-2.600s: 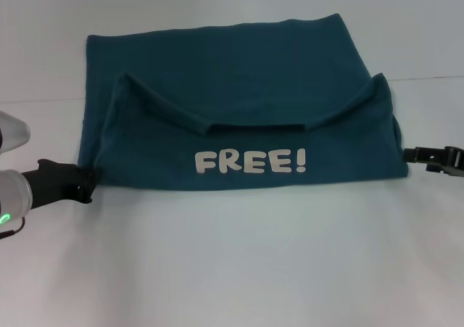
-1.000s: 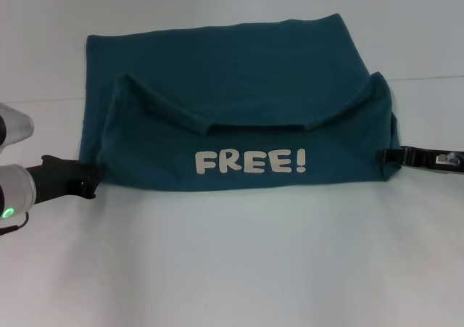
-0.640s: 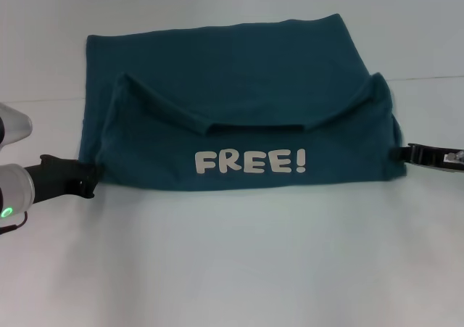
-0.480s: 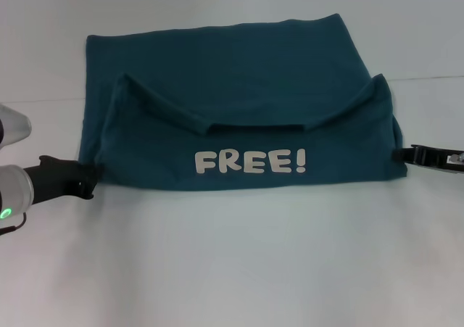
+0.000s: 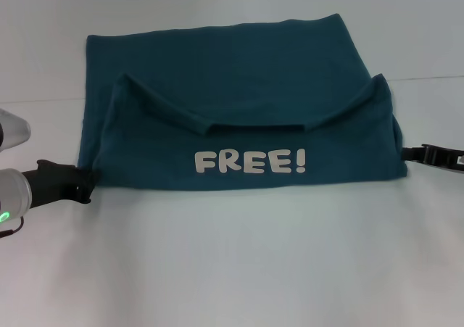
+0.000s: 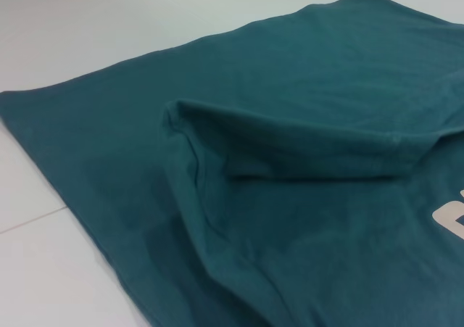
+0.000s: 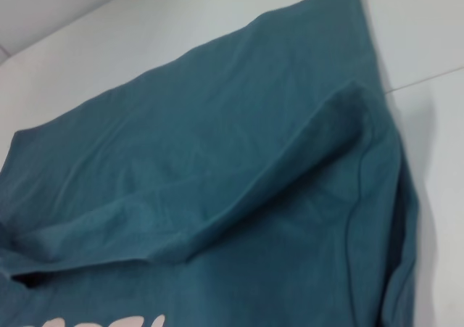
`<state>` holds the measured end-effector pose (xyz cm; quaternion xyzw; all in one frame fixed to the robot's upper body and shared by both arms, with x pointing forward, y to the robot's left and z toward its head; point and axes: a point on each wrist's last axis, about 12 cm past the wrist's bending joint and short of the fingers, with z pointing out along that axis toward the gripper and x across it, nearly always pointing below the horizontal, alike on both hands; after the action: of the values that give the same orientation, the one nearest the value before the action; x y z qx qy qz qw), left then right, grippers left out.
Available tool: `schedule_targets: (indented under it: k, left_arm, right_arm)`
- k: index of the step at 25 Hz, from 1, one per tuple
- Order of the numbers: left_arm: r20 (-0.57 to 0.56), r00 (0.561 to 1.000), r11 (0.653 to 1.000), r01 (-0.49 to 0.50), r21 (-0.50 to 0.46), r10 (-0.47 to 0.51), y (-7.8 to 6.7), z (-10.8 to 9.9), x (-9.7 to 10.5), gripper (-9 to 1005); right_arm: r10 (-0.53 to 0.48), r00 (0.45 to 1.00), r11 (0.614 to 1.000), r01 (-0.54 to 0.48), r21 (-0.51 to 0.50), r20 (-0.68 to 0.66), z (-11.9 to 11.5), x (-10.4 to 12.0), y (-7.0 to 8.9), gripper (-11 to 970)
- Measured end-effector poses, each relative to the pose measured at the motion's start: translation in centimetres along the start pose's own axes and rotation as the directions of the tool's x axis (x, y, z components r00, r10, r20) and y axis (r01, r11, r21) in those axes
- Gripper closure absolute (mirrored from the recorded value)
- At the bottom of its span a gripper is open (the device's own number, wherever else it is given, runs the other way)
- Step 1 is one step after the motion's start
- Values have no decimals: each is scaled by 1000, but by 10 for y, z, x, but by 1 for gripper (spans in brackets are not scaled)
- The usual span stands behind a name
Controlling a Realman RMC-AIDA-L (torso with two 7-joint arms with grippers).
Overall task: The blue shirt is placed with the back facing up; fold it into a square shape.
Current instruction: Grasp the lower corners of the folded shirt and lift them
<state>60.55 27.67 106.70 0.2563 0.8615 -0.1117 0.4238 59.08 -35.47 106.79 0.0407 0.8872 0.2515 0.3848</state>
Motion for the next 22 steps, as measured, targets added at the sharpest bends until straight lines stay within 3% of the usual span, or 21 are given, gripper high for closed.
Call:
schedule_targets:
  k: [5,15,18,22]
  left_arm:
    - [-1,1000,1000,-2,3,2,-1,1,0,969]
    - [-1,1000,1000,-8,2,8,-1,1,0,968]
    - [-1,1000,1000,-8,2,8,-1,1,0,968]
    - [-1,1000,1000,-8,1,8,-1,1,0,968]
  right_arm:
    - [5,1000,1000,-5,2,-2,-3,-2,-3,943]
    - [24,999,1000,-23,20,-48,0,-1,-2,727]
    - [26,999,999,-24,31,-42,0,-2,-4,490]
    - [22,999,999,-21,44,-34,3,0,-2,424]
